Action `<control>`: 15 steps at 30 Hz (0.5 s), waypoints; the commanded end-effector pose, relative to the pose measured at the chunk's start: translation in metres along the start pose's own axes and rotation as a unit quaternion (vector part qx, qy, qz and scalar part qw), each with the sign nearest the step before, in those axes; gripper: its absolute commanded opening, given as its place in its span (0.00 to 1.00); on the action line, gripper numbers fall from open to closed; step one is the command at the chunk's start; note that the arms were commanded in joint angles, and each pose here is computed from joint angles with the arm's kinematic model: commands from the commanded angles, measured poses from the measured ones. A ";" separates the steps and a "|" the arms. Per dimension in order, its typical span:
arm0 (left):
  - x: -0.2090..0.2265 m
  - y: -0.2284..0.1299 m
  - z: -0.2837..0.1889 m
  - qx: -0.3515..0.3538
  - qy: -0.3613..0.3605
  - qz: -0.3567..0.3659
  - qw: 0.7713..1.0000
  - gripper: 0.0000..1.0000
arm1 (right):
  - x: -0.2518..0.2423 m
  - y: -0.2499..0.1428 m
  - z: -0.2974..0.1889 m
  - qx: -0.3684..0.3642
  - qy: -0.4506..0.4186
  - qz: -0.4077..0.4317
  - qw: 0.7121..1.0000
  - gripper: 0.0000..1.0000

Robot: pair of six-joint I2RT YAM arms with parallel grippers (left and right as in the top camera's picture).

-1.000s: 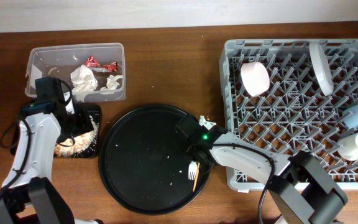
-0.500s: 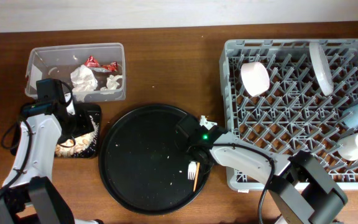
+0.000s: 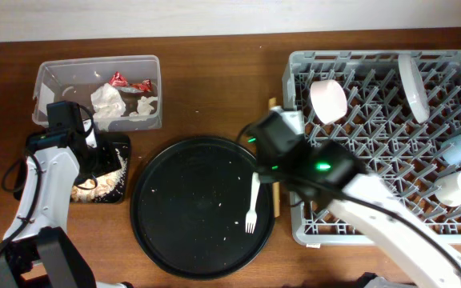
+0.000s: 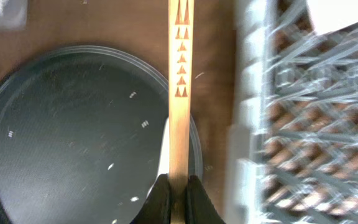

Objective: Sort waste into correct bins and load items into the dishwasher rack
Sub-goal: 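Grasp the wooden chopstick with the right gripper and place it in the rack, then grasp the white fork with the right gripper and place it in the rack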

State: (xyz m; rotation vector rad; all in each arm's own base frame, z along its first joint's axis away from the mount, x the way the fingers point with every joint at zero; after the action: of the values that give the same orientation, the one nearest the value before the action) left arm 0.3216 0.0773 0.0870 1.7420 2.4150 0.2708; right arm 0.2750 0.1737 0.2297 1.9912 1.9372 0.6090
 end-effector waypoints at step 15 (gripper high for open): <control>0.000 -0.002 -0.003 -0.004 -0.004 -0.001 1.000 0.64 | -0.097 -0.041 0.114 0.185 -0.043 -0.004 0.982 0.05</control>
State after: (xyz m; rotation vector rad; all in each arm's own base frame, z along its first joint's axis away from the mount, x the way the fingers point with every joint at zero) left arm 0.3219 0.0774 0.0871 1.7413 2.4141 0.2724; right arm 0.2949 0.0849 0.1092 2.1480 2.1236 0.1727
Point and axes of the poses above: each gripper's point midway between its finger pads, its own z axis out along the fingers, its own x axis along the line the jaws close on, y = z × x, the point moved 1 cm from there along -z, back along the fingers, and after that the axes turned 2 degrees about z, right-handed, at the moved point
